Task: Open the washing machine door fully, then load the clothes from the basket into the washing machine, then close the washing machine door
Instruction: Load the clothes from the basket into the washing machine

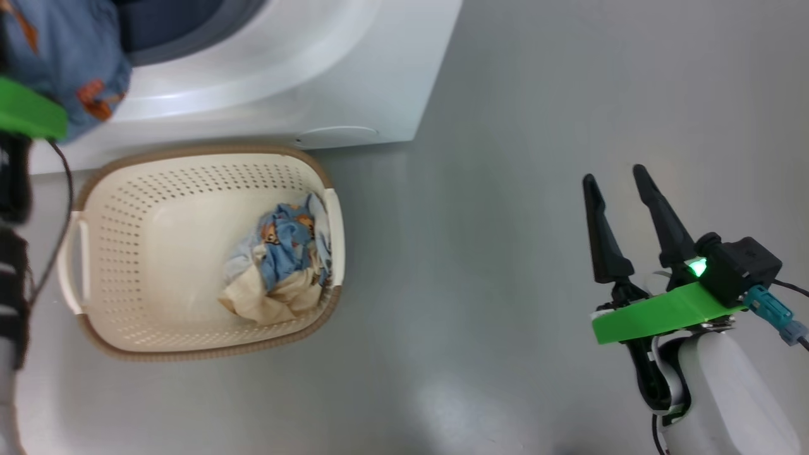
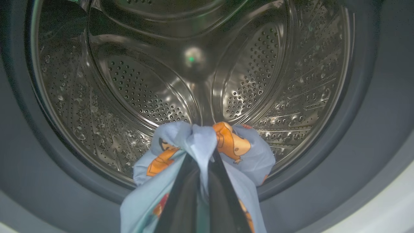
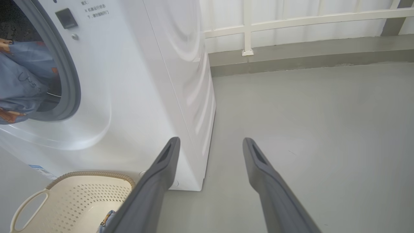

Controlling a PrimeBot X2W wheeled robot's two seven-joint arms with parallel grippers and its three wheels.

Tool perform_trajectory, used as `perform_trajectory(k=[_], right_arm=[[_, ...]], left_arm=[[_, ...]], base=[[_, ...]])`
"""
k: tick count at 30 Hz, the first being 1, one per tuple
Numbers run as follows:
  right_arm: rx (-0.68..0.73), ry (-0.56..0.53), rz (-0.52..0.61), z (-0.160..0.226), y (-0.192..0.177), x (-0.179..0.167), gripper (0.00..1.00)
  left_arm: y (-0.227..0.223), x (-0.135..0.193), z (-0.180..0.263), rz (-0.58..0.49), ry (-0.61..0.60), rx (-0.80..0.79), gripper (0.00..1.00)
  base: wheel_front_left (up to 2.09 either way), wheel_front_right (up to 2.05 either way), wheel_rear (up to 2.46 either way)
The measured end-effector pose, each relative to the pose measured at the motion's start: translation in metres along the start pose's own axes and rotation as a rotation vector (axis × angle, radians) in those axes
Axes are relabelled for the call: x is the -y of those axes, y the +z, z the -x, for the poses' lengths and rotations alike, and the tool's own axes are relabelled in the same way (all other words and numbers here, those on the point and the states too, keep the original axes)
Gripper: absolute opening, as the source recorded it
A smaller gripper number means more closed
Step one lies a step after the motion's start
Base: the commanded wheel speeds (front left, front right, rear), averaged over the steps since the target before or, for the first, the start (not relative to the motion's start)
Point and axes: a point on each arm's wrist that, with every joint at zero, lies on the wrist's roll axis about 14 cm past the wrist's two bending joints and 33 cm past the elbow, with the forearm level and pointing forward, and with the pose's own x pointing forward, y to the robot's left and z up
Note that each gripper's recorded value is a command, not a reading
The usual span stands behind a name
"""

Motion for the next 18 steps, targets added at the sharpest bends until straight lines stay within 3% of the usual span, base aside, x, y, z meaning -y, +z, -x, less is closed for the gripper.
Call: perform_trajectory(k=[10,17,18], right_arm=[[-0.029,-0.03,0.002,0.004,-0.011,0.009,1.0],[-0.03,-0.05,0.017,0.003,-0.011,0.017,1.0],[-0.032,-0.054,0.018,0.003,-0.012,0.019,1.0]], left_arm=[[0.0,0.003,-0.048,-0.031,-0.007,-0.013,0.0],[0.024,0.0,-0.076,-0.04,0.005,0.081,0.0],[0.025,0.0,-0.079,-0.037,0.005,0.09,0.16]], base=[[0.0,0.0,0.0],[0.0,0.0,0.0],[0.0,0.0,0.0]])
